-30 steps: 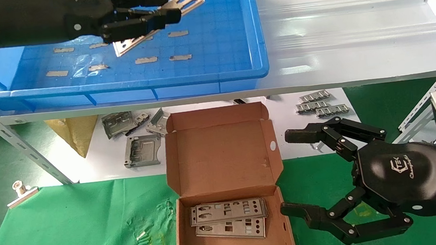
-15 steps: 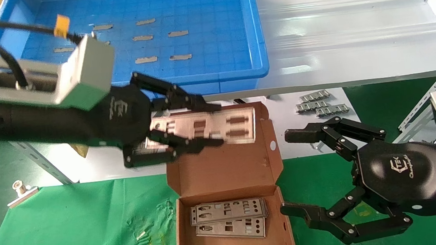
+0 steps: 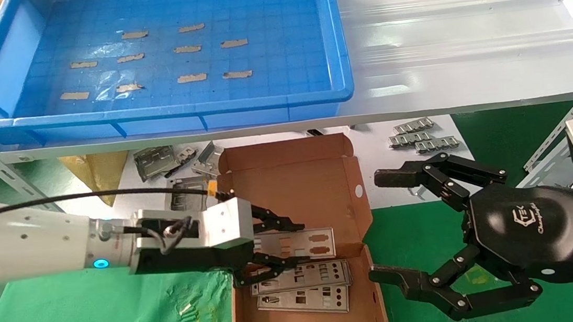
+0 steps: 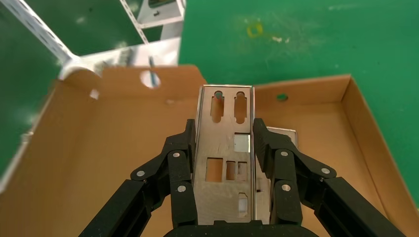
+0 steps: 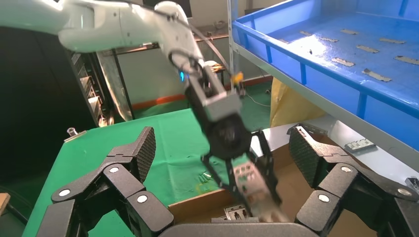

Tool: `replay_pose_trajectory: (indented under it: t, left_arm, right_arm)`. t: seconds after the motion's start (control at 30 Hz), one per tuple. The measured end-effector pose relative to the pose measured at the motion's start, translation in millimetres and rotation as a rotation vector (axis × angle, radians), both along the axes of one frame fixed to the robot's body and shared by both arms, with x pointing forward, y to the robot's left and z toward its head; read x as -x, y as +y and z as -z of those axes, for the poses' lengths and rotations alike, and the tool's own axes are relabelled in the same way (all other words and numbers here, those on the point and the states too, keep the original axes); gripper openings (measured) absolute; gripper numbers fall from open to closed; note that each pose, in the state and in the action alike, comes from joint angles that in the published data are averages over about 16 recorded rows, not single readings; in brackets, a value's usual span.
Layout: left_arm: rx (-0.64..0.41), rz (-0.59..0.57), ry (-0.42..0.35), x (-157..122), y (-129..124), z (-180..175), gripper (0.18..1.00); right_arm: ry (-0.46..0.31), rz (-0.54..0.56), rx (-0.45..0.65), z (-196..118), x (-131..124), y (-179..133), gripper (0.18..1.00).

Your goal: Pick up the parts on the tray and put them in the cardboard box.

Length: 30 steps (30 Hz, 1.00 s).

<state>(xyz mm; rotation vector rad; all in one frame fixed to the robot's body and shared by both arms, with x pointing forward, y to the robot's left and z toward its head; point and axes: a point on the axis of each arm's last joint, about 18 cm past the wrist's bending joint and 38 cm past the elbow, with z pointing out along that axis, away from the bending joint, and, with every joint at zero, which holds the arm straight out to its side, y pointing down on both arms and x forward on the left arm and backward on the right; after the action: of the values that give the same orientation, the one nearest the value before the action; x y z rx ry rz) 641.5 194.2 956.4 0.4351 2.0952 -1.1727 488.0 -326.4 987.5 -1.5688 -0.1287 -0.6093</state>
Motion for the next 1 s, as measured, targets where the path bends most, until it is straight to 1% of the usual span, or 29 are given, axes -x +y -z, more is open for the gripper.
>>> replay_pose_trajectory:
  t: [0.2, 0.43, 0.63, 0.83, 1.0]
  left_arm:
    - [-0.021, -0.014, 0.03, -13, -10, 39, 0.448]
    - [-0.052, -0.022, 0.038, -24, -17, 65, 0.447]
    - [-0.066, -0.034, 0.039, -33, -21, 75, 0.448]
    - [-0.059, -0.038, 0.049, -38, -25, 77, 0.465]
    - [-0.032, -0.03, 0.07, -38, -26, 74, 0.503]
  right_arm:
    - [0.0, 0.0, 0.0, 0, 0, 0, 1.0]
    - [0.0, 0.0, 0.0, 0, 0, 0, 1.0]
    - [0.0, 0.0, 0.0, 0, 0, 0, 1.0]
    - [0.0, 0.0, 0.0, 0, 0, 0, 1.0]
    - [0.0, 0.0, 0.0, 0, 0, 0, 1.0]
